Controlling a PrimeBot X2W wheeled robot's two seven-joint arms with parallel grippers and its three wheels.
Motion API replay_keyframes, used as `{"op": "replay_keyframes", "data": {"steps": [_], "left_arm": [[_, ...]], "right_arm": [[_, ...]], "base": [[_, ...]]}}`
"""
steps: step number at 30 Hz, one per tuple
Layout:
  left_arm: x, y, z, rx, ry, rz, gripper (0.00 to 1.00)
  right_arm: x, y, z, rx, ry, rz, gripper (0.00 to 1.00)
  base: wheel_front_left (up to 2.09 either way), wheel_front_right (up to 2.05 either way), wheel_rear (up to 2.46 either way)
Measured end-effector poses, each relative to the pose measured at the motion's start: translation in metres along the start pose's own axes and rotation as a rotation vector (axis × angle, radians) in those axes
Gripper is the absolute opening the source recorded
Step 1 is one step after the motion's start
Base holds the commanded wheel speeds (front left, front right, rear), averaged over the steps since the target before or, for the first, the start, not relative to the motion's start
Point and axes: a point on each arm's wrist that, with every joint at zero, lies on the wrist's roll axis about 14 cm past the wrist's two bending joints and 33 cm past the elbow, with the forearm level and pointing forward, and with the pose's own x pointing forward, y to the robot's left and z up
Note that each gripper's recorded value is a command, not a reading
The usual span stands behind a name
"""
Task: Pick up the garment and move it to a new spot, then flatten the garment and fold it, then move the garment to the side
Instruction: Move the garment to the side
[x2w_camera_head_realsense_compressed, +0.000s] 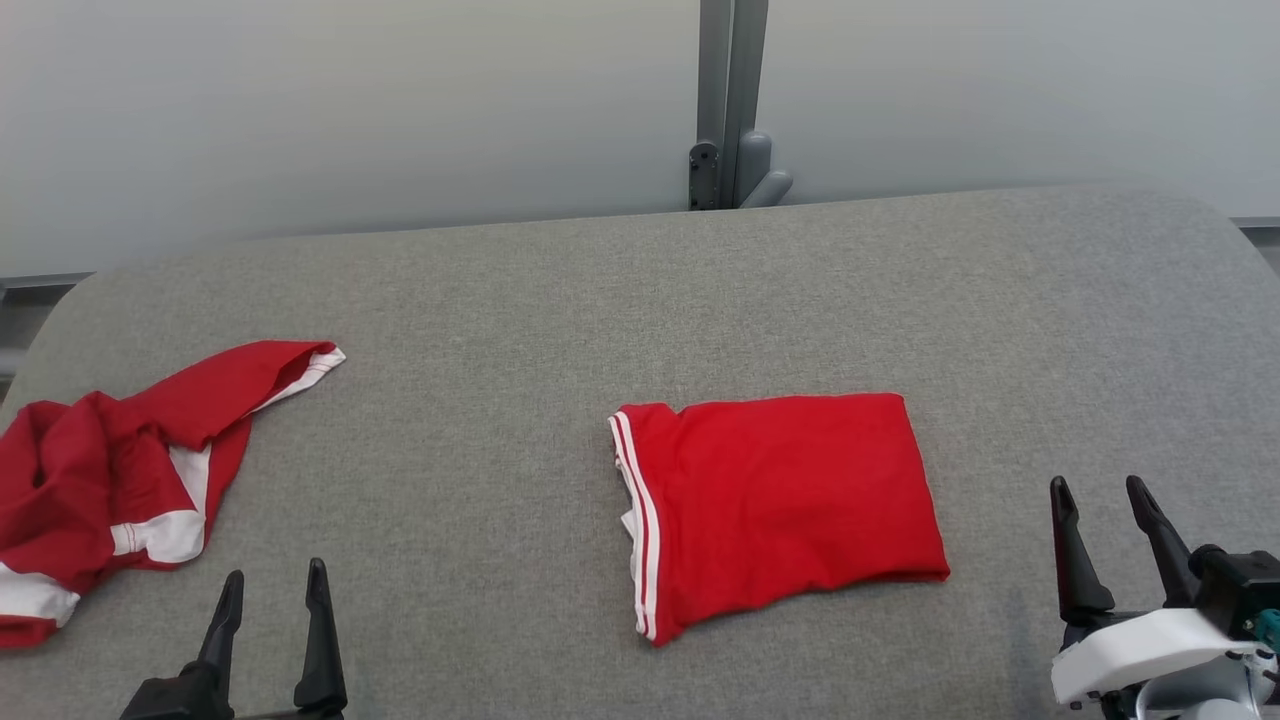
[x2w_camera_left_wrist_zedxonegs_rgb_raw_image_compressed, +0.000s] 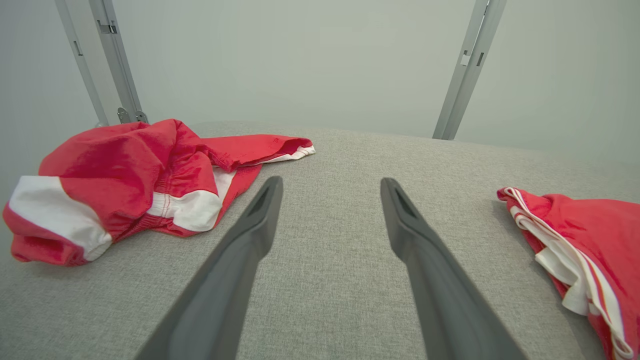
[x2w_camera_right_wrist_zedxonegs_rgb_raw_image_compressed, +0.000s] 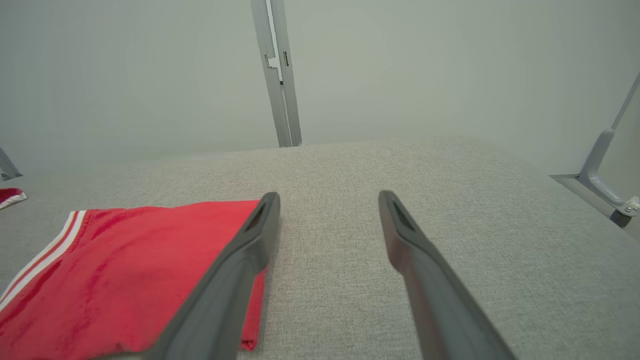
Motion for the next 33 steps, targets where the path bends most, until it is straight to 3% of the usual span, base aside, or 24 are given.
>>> {"op": "replay_keyframes", "data": {"steps": [3,9,17,24,32,33], "left_arm": [[0.0,0.001,0.0,-0.001,0.0,0.003,1.0],[0.004,0.0,-0.002,-0.001,0.008,-0.002,1.0],[0.021,-0.002,-0.007,-0.002,0.024,-0.008,1.0],[0.03,0.004,-0.014,0.002,0.045,0.01,1.0],[0.033,0.01,-0.017,0.008,0.054,0.029,1.0],[0.034,0.011,-0.018,0.008,0.055,0.03,1.0]], "right_arm": [[0.003,0.003,-0.005,0.082,0.015,0.001,1.0],[0.032,0.018,-0.005,0.22,0.186,0.087,1.0],[0.053,0.034,-0.048,0.214,0.564,0.17,1.0],[0.068,0.054,-0.083,0.234,0.73,0.193,1.0],[0.072,0.069,-0.111,0.255,0.828,0.206,1.0],[0.072,0.07,-0.113,0.26,0.833,0.207,0.92]], "base": [[0.0,0.0,0.0],[0.0,0.0,0.0],[0.0,0.0,0.0],[0.0,0.0,0.0],[0.0,0.0,0.0],[0.0,0.0,0.0]]}}
